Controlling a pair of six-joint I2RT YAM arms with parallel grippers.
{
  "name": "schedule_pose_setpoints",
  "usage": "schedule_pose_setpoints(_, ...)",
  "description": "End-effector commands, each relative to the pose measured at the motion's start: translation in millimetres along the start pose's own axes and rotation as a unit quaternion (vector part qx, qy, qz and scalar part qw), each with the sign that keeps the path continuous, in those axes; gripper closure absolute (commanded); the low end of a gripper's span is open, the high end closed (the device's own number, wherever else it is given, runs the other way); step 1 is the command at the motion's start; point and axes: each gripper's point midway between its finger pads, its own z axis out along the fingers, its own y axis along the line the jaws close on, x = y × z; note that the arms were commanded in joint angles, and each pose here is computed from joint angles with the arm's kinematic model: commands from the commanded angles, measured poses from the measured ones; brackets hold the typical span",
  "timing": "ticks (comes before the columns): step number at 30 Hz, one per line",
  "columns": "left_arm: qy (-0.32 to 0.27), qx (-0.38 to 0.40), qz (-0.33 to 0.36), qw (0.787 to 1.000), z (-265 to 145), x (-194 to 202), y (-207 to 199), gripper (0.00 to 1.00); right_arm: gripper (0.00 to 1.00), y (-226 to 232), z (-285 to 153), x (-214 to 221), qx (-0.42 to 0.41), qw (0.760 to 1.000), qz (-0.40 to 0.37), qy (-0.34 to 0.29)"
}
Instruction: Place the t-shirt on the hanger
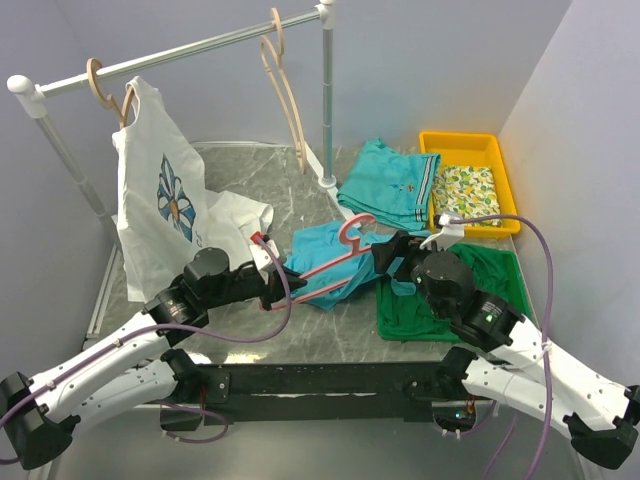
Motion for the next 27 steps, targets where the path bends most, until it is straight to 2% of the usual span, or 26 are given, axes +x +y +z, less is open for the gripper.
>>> schedule_pose_setpoints(1,-0.057,0.007,0.020,0.998,2.8,-33.3,-3.9,0.99,0.10,-8.3,-5.4,-9.5,0.020,0.999,0.029,-0.017)
schedule_pose_setpoints(5,-0.060,0.004,0.022,0.998,0.6,-33.6,-4.1,0.99,0.06,-20.1,-11.1,-21.7,0.050,0.998,0.033,-0.027)
schedule_pose_setpoints(7,-0.058,0.002,0.022,0.998,0.9,-32.9,-3.3,0.99,0.06,-16.7,-14.8,-26.1,0.040,0.998,0.032,-0.029)
schedule_pose_setpoints(12,-0.050,0.005,0.010,0.999,6.5,-29.9,-2.7,0.99,0.08,26.8,-30.5,-43.7,-0.113,0.991,0.008,-0.073)
schedule_pose_setpoints(16,-0.041,0.001,-0.003,0.999,15.3,-28.0,1.6,0.99,0.08,47.8,-29.9,-42.2,-0.173,0.981,-0.032,-0.084)
schedule_pose_setpoints(27,-0.015,0.016,-0.017,1.000,30.0,-31.9,0.5,0.99,0.11,63.9,6.1,-23.0,-0.140,0.982,-0.116,-0.057)
